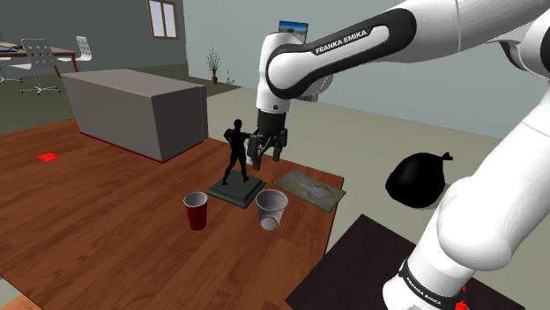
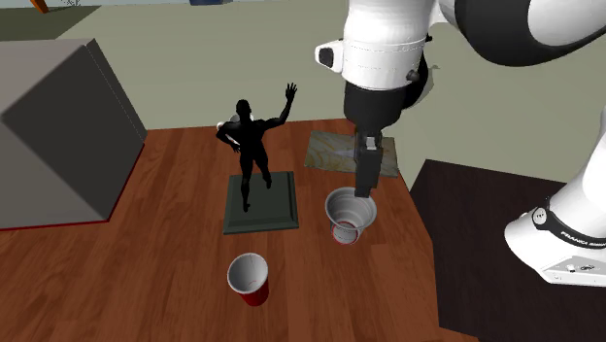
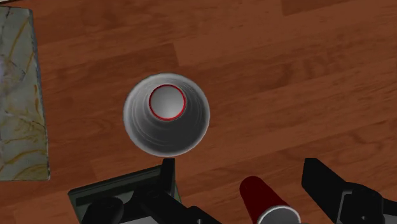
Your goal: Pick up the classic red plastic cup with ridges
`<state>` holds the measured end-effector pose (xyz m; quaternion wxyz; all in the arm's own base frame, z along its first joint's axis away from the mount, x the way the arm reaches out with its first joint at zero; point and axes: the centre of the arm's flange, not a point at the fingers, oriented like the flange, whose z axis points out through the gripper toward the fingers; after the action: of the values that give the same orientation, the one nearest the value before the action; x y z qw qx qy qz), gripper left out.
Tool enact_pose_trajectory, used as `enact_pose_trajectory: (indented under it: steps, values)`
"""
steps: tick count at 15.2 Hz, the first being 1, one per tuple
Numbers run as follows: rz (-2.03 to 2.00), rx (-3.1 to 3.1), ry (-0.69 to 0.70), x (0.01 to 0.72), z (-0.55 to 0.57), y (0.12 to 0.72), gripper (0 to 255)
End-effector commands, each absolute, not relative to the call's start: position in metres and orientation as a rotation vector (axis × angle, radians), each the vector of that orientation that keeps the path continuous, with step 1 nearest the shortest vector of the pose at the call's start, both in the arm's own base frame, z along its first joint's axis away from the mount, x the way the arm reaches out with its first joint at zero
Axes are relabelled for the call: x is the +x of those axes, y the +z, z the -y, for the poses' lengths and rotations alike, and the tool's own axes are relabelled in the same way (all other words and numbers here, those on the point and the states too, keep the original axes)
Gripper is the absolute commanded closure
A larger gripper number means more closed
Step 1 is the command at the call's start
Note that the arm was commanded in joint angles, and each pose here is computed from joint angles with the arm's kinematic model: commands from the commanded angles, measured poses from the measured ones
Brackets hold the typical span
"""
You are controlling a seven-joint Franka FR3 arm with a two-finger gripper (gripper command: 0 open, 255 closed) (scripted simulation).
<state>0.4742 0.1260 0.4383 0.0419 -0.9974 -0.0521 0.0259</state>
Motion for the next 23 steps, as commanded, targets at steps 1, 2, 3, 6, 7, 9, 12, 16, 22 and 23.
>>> enact_pose_trajectory:
  steps: [1,2,3,6,7,9,12,16,22,23]
  values:
    - [0.169,-3.049,0.078,0.493,-0.138,0.423,0]
    - [0.174,-3.047,0.078,0.503,-0.144,0.415,0]
    - [0.179,-3.046,0.078,0.512,-0.149,0.408,0]
    - [0.194,-3.042,0.078,0.54,-0.166,0.386,0]
    - [0.199,-3.04,0.078,0.549,-0.172,0.378,0]
    - [0.209,-3.037,0.078,0.567,-0.184,0.363,0]
    - [0.224,-3.033,0.078,0.595,-0.202,0.341,0]
    - [0.244,-3.027,0.079,0.631,-0.226,0.312,0]
    - [0.253,-3.024,0.079,0.647,-0.237,0.277,0]
    - [0.253,-3.024,0.079,0.647,-0.237,0.272,0]
